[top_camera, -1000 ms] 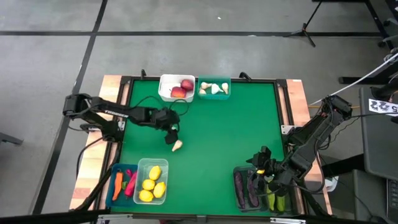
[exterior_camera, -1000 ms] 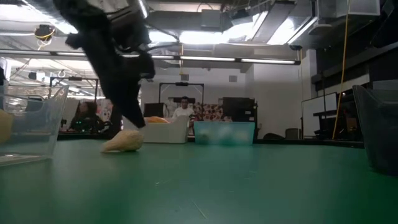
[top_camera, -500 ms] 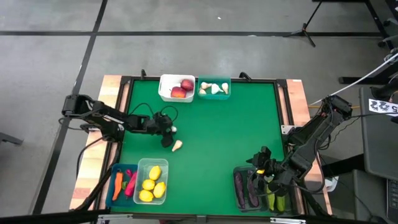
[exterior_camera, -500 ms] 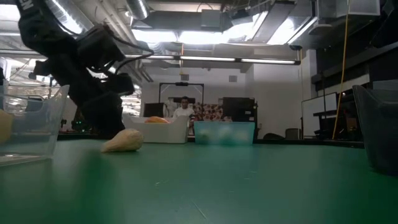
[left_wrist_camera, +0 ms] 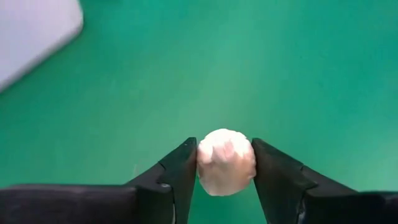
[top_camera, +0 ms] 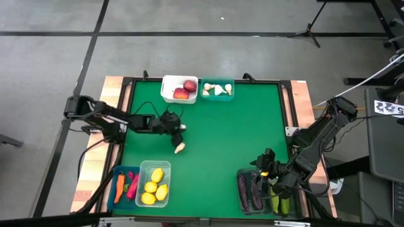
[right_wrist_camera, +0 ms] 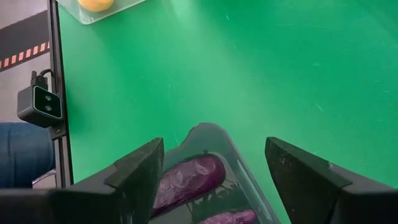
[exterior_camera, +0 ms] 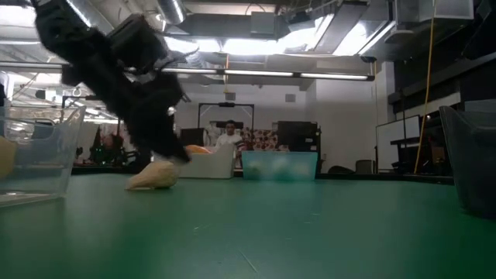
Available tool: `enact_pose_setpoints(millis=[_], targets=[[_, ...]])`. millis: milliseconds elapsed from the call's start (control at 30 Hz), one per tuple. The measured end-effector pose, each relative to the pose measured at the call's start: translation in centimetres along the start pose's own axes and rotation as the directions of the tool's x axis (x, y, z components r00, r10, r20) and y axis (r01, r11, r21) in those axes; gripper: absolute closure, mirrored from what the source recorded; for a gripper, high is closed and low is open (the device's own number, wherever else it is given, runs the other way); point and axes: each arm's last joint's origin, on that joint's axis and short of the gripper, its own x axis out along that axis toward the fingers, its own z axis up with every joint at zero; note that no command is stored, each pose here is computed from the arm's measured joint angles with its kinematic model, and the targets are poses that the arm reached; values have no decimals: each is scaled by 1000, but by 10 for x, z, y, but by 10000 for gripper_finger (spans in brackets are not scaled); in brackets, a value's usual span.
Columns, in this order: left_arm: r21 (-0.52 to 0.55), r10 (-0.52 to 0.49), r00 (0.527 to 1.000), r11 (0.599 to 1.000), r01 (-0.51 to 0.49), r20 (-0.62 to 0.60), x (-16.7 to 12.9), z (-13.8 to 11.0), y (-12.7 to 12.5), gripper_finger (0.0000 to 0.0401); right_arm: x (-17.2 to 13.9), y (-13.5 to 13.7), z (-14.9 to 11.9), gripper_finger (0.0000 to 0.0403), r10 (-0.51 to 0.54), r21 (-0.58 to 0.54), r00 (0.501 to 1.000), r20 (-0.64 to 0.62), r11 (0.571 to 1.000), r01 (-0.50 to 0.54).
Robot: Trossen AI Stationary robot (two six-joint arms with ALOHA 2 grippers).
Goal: Sort produce into baskets
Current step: Put the white garlic into the green bin
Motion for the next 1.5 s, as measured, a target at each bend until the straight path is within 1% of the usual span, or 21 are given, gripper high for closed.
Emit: enact_pose_setpoints(millis=[167,233,300,400,533,633,700,800,1000,1133,1233,1400,1433,1500], targets=[[0,-16,994,1000,16,106,-1,39,-7,273,0,0,0,123,-3,-3,1000,-1,1000,3],[20,-12,986,1000,9,164,-2,60,-8,278,0,0,0,123,-3,-3,1000,-1,1000,3],[36,7,968,999,-17,253,-5,84,-6,279,0,0,0,123,-3,-4,1000,-1,1000,3],[13,35,923,999,-44,382,-12,124,5,279,0,0,0,123,-6,-6,1000,4,1000,6],[-43,88,874,996,-77,477,-15,164,27,279,0,-1,1,123,-13,-6,1000,21,1000,13],[-68,83,862,996,-56,501,-8,185,43,278,0,-1,0,123,-14,-19,1000,22,1000,14],[-79,56,868,997,-19,494,3,195,51,276,0,-1,1,123,-13,-28,1000,25,1000,14],[-82,33,889,997,5,457,28,201,62,276,0,-1,1,123,-16,-30,1000,25,999,17],[-119,80,916,992,-36,393,78,205,82,272,0,-1,1,123,-14,-29,1000,25,999,15],[-160,109,936,985,-58,334,102,202,94,257,0,-1,1,123,-12,-28,1000,22,1000,13],[-161,104,948,985,-57,302,110,202,101,230,0,0,1,123,-9,-27,1000,21,1000,10],[-167,99,958,984,-55,268,112,199,105,168,0,0,1,123,-7,-25,1000,23,1000,8],[-162,81,962,986,-39,262,112,199,104,156,0,0,1,123,-7,-24,1000,23,1000,8],[-123,-9,975,992,37,222,108,198,99,137,0,0,1,123,-7,-21,1000,23,1000,8]])
